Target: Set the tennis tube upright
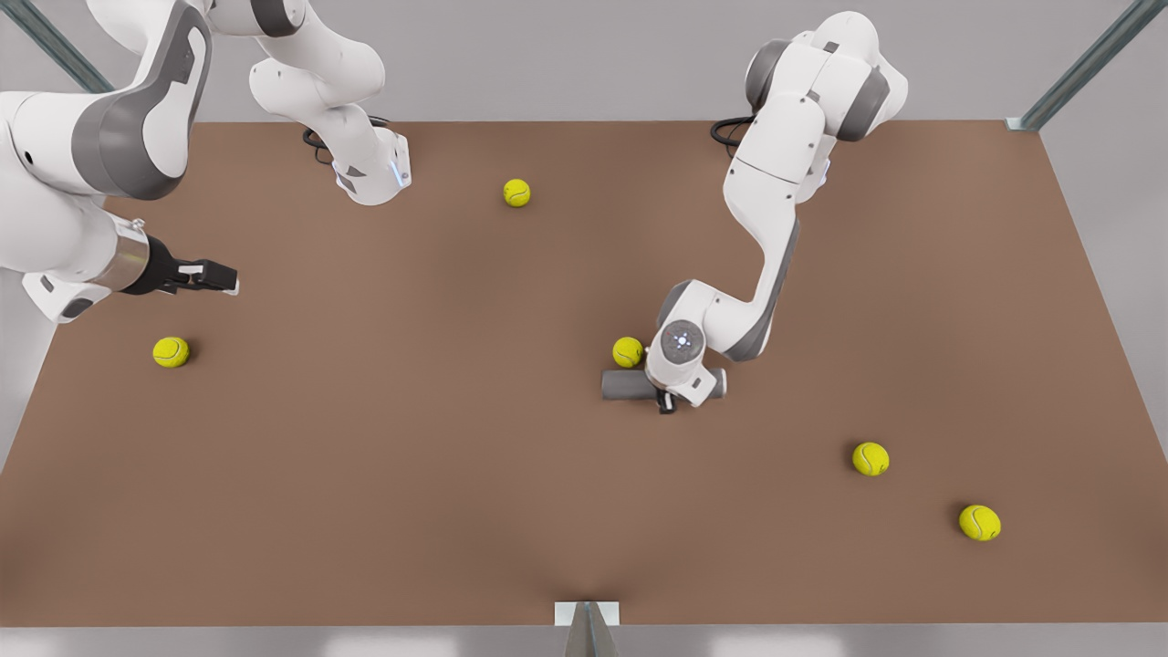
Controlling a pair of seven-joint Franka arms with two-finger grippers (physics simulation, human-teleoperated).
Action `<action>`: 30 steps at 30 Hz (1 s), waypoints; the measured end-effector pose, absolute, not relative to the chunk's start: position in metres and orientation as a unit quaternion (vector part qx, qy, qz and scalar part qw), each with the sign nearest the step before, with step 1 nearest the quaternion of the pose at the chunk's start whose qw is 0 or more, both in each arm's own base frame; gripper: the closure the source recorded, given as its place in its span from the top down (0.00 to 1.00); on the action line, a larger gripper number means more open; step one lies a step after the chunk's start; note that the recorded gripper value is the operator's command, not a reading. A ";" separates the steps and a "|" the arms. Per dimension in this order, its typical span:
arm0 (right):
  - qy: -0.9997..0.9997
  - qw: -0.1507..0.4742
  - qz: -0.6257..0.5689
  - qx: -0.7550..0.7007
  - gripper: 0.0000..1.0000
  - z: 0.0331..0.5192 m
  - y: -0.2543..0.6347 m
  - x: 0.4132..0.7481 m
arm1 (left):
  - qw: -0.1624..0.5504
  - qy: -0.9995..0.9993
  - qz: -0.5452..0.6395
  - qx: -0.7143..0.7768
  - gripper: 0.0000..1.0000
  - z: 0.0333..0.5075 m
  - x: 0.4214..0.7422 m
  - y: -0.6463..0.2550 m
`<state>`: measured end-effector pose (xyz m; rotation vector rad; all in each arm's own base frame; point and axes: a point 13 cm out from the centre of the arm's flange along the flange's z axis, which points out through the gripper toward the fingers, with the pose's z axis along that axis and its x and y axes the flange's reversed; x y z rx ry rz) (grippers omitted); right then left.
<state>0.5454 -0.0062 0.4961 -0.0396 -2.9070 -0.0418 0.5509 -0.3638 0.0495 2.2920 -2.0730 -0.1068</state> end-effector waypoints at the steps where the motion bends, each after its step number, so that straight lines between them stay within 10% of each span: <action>1: -0.993 0.117 -0.014 -0.014 1.00 0.496 -0.006 0.546 | 0.027 -0.670 -0.032 0.741 0.85 0.051 0.551 -0.367; 30: -0.992 0.127 -0.013 -0.009 1.00 0.484 0.004 0.549 | 0.045 -0.667 0.010 0.744 0.74 0.035 0.570 -0.401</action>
